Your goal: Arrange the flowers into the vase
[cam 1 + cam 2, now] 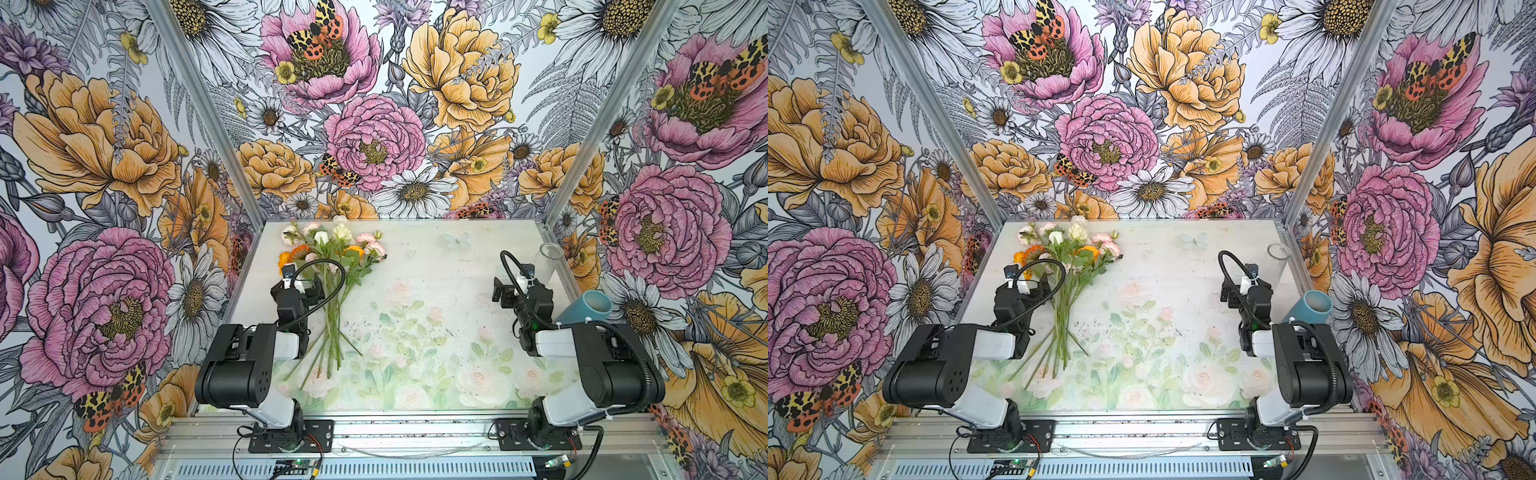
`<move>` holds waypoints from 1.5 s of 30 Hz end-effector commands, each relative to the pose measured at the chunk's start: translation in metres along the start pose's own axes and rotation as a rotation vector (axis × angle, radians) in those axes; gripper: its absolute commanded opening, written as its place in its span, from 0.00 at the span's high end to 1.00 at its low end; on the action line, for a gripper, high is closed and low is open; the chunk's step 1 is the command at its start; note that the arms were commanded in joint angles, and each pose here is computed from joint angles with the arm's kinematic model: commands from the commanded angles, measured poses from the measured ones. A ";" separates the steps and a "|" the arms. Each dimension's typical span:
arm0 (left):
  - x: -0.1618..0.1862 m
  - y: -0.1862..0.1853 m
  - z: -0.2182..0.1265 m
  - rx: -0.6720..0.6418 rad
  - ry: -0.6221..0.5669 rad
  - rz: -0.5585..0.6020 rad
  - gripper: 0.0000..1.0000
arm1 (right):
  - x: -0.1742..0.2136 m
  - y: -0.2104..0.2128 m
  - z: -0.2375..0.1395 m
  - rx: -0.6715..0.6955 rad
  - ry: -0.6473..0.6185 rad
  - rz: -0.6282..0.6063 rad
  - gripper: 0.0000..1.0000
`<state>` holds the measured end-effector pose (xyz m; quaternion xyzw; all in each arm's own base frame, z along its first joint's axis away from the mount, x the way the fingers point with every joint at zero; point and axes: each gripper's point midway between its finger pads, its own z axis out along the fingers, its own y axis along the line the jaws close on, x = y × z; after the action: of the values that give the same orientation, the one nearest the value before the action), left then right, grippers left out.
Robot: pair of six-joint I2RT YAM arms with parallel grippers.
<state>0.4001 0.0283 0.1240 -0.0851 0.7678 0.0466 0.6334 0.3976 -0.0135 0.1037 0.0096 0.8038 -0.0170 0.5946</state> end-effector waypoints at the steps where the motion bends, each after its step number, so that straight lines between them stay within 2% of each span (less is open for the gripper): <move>1: -0.007 0.000 0.001 -0.007 -0.020 0.012 0.01 | -0.011 0.003 0.002 -0.011 -0.029 -0.007 0.01; 34: -0.008 0.000 0.001 0.026 -0.022 -0.005 0.01 | -0.013 0.007 0.000 -0.033 -0.044 -0.019 0.00; 37: -0.019 0.005 -0.003 -0.005 -0.028 -0.015 0.01 | -0.027 0.012 -0.007 -0.065 -0.048 -0.027 0.01; 41: -0.051 0.016 -0.022 -0.172 -0.043 0.007 0.01 | -0.062 0.020 -0.028 -0.102 -0.071 -0.031 0.00; 44: -0.074 -0.004 -0.041 -0.190 -0.017 0.024 0.01 | -0.098 0.035 -0.049 -0.175 -0.083 -0.010 0.00; 45: -0.080 -0.013 -0.047 -0.186 -0.008 0.035 0.01 | -0.101 0.037 -0.053 -0.177 -0.049 -0.006 0.01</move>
<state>0.3847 0.0150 0.2046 -0.1125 0.7403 0.0830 0.6576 0.3856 0.0094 0.1966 -0.0307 0.7717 0.0185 0.6350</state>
